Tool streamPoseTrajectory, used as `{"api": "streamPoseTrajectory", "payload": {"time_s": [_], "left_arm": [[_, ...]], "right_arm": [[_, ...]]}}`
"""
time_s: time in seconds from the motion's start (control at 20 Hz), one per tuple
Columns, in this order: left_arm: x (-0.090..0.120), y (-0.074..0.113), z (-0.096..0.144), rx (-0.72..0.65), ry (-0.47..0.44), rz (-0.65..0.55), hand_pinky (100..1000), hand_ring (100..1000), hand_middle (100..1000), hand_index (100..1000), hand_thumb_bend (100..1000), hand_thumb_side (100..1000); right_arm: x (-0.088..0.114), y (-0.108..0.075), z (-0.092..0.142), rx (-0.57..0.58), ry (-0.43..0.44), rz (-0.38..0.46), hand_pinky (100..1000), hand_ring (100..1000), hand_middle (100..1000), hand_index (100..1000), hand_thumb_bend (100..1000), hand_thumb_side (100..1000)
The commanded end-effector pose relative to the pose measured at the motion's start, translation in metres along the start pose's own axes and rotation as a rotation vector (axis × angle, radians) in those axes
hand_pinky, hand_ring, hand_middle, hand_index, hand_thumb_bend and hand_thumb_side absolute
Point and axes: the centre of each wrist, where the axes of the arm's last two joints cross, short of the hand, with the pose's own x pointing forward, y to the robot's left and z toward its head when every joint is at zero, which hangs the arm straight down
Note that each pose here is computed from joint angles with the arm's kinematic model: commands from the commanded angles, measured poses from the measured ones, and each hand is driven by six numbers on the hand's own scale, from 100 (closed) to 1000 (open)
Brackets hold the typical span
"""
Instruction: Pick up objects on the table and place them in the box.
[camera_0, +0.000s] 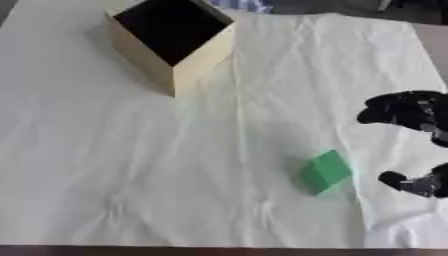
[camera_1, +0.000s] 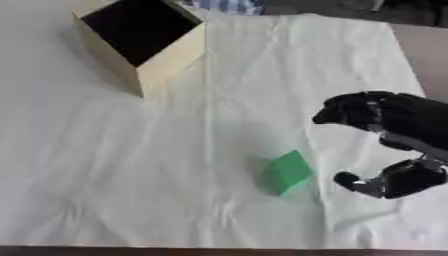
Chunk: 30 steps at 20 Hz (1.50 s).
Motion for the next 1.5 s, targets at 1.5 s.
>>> {"api": "streamPoseTrajectory", "payload": {"time_s": [1.5], "left_arm": [[0.008, -0.008, -0.006, -0.039, -0.026, 0.047, 614, 614, 755, 763, 332, 666]], "right_arm": [[0.015, -0.014, -0.031, 0.270, -0.014, -0.005, 877, 958, 840, 1000, 386, 385]]}}
